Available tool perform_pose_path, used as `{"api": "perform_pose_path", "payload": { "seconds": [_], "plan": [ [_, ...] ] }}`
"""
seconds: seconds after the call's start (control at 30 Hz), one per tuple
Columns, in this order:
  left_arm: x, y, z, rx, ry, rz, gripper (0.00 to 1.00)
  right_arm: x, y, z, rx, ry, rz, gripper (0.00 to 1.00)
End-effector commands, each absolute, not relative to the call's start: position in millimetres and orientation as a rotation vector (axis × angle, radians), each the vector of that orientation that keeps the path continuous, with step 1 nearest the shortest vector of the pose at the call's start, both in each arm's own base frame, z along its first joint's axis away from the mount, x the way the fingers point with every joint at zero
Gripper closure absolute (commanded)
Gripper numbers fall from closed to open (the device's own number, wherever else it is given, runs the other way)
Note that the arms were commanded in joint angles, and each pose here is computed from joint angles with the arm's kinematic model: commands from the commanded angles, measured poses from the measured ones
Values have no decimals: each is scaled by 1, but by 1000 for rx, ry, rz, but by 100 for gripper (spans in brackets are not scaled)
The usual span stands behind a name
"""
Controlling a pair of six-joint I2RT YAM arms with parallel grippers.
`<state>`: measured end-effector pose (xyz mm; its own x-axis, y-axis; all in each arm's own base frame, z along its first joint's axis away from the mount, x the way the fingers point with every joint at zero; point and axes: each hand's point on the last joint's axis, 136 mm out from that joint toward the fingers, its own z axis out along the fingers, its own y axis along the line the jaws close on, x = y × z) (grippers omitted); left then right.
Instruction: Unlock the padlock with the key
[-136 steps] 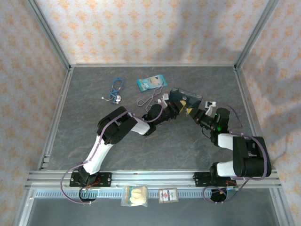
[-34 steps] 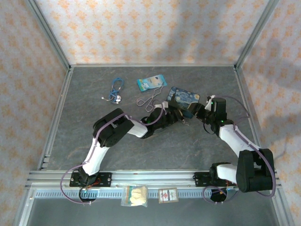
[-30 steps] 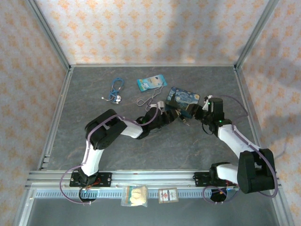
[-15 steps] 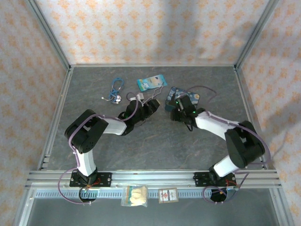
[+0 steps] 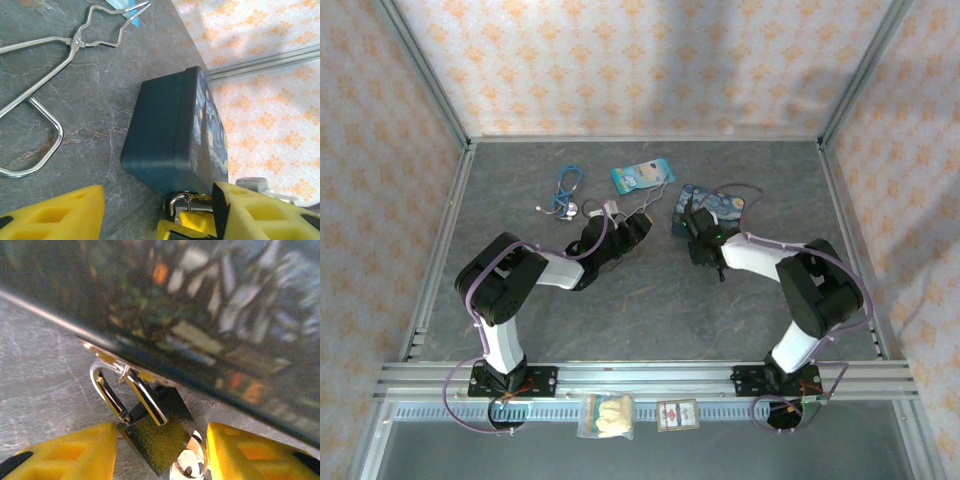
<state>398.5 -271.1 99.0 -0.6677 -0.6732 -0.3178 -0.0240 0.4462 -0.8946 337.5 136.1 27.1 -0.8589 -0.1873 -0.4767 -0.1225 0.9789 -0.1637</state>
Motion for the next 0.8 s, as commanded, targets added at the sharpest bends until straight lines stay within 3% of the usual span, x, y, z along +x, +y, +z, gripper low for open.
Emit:
{"api": "perform_pose_path", "payload": {
  "seconds": [0.0, 0.23, 0.4, 0.53, 0.77],
  "plan": [
    [401, -267, 120, -568, 1950, -1281, 44, 347, 134, 31, -232, 2572, -239, 51],
    [399, -264, 119, -579, 1940, -1297, 44, 346, 131, 28, -234, 2561, -251, 70],
    [399, -263, 123, -583, 1923, -1315, 44, 347, 130, 34, -250, 2523, -250, 78],
    [398, -263, 126, -576, 1908, -1337, 44, 349, 135, 38, -293, 2510, -220, 91],
    [396, -254, 133, -579, 1858, -1413, 44, 353, 142, 45, -370, 2526, -198, 100]
  ]
}}
